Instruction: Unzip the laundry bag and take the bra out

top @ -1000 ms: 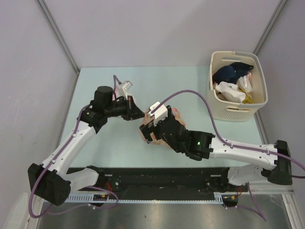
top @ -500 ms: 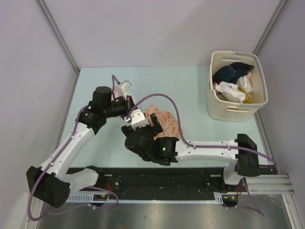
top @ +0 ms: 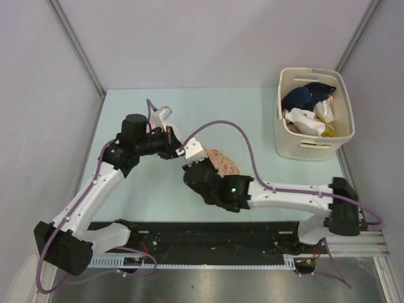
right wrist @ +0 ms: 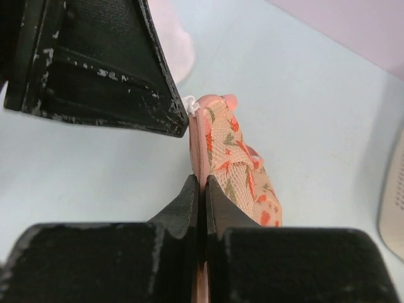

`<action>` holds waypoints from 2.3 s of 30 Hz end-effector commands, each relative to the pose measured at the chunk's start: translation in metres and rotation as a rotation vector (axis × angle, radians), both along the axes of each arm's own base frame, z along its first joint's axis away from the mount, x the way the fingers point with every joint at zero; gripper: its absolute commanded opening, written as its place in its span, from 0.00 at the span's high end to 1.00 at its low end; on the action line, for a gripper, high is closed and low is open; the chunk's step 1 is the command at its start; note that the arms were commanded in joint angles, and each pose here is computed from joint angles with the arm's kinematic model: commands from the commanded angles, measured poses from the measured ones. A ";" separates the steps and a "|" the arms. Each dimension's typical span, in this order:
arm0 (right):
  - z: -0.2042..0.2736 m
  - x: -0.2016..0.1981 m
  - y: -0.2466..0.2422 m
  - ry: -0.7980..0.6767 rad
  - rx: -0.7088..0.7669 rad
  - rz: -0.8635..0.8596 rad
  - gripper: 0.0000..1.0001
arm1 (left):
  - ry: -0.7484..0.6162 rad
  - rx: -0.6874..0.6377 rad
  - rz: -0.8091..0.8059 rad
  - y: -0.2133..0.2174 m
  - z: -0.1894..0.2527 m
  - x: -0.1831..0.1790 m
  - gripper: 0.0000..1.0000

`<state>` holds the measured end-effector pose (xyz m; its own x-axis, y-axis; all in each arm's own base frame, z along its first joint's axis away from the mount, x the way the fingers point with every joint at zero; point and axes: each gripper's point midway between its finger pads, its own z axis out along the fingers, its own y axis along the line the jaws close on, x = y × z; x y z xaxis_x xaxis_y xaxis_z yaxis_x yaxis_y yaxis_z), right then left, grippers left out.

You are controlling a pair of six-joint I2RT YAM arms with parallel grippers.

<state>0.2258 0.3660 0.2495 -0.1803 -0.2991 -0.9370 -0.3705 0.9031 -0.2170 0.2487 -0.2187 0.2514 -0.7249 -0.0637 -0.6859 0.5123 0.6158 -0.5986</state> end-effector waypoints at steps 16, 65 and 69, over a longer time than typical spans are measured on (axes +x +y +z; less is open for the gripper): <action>0.107 -0.039 -0.096 -0.074 0.422 0.421 1.00 | 0.066 -0.049 0.067 0.013 0.000 0.024 1.00; 0.026 -0.003 -0.099 0.168 0.313 0.384 0.32 | 0.034 -0.108 0.038 0.024 0.004 0.021 1.00; 0.022 -0.008 -0.055 0.207 0.294 0.476 0.25 | 0.036 -0.097 0.041 0.025 0.004 0.020 1.00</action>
